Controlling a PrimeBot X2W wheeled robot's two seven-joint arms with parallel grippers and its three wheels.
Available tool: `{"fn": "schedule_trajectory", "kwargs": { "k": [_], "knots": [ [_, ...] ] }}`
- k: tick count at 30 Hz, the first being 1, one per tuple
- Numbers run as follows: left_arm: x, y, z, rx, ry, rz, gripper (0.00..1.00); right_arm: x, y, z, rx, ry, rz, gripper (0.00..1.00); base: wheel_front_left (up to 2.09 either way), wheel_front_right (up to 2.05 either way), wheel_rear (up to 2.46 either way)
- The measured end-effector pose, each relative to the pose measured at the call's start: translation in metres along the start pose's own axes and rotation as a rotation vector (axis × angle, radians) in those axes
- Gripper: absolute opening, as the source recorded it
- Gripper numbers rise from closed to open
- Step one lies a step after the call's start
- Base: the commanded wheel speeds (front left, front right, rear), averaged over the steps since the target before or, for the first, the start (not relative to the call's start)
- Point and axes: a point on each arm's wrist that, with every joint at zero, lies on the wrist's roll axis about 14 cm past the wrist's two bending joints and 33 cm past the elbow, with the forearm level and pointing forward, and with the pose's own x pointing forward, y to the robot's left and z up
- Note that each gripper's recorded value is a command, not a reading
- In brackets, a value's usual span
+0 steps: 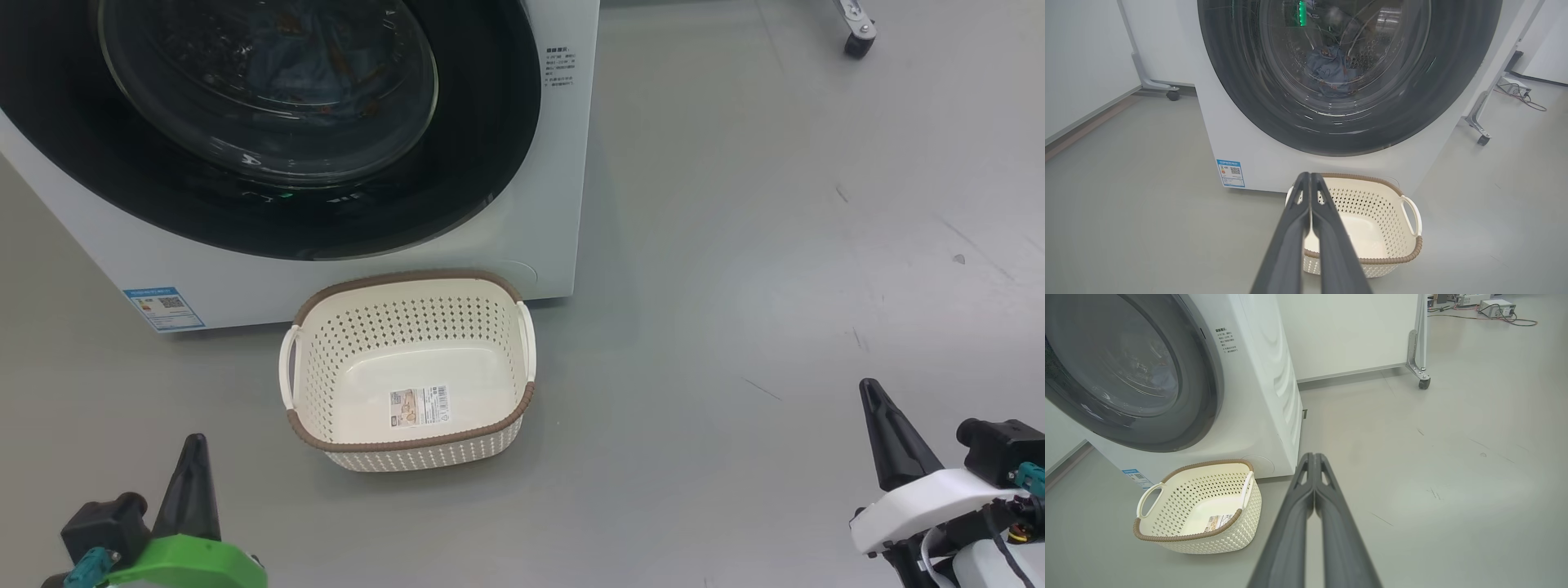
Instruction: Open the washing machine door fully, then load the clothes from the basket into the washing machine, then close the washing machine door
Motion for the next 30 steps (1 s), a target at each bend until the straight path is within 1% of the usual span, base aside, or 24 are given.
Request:
{"fn": "schedule_trajectory", "kwargs": {
  "k": [7,13,27,30],
  "knots": [
    [-0.001,0.007,0.000,-0.079,0.010,0.034,0.00,0.001,0.000,0.004,0.093,-0.017,-0.019,0.00,0.00,0.00,0.00],
    [-0.002,0.011,0.000,-0.181,0.015,0.057,0.00,0.002,-0.003,0.007,0.183,-0.020,-0.042,0.00,0.00,0.00,0.00],
    [-0.003,0.015,0.004,-0.345,0.016,0.086,0.00,0.003,-0.005,0.011,0.367,-0.032,-0.077,0.00,0.00,0.00,0.00],
    [-0.003,0.015,0.005,-0.375,0.012,0.090,0.00,0.003,-0.006,0.011,0.391,-0.034,-0.082,0.00,0.00,0.00,0.00]
  ]
}}
